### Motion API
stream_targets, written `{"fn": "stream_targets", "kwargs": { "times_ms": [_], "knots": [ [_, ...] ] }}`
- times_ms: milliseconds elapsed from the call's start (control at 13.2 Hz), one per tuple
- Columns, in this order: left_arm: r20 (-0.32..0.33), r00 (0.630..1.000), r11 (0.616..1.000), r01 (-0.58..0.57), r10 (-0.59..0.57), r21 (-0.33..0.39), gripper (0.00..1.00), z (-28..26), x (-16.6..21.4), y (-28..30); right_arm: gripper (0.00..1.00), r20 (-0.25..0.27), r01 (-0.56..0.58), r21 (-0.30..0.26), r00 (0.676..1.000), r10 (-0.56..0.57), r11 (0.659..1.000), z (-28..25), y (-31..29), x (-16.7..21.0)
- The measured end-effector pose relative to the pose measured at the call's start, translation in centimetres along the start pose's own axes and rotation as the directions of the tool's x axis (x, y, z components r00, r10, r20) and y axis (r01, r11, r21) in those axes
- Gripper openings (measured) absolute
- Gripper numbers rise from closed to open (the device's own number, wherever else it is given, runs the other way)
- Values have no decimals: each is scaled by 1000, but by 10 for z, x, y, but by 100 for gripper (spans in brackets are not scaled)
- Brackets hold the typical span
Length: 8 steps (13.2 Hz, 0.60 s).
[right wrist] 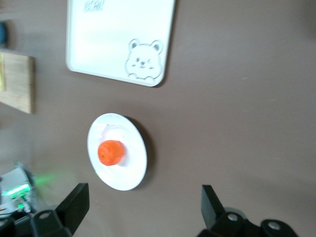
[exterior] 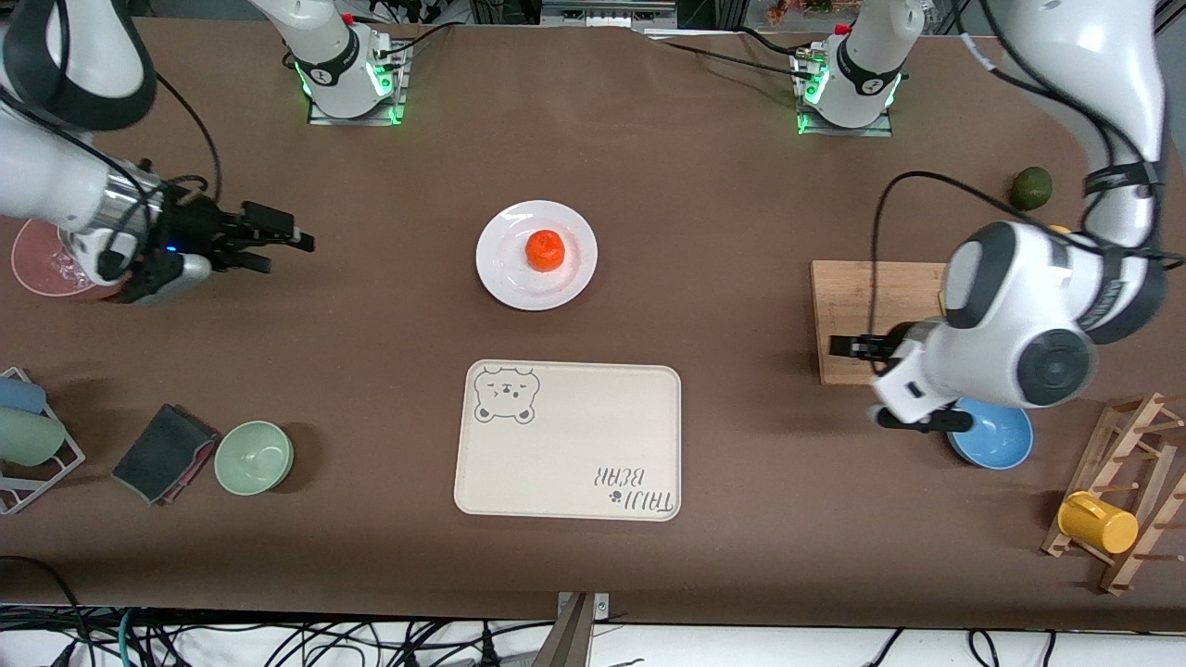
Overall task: Place orange and plate with both arms
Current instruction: 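Reach the right gripper to the plate rim while the left gripper withdraws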
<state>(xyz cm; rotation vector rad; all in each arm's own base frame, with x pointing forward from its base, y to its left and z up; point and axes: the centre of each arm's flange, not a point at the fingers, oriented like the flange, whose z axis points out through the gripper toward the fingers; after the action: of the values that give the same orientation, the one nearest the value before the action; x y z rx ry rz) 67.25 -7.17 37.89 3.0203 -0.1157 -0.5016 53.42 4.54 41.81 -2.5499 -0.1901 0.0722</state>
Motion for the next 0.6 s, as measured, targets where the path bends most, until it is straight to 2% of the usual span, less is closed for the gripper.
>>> {"fn": "stream_targets", "kwargs": {
  "times_ms": [151,227,378,604],
  "knots": [
    [-26,999,999,-32,32,-11,100,-18,-7,-42,100,2,-25,89,1000,25,996,45,23,-16],
    [-34,999,999,-38,38,7,100,-23,-10,-55,100,2,-26,124,1000,25,992,68,30,-23],
    [-51,998,997,-35,39,64,100,-37,-17,-67,100,-43,1,170,999,7,986,118,35,-37],
    [-105,994,996,-29,38,87,100,-67,-28,-68,100,-106,27,206,994,-5,978,191,26,-62]
  ]
}}
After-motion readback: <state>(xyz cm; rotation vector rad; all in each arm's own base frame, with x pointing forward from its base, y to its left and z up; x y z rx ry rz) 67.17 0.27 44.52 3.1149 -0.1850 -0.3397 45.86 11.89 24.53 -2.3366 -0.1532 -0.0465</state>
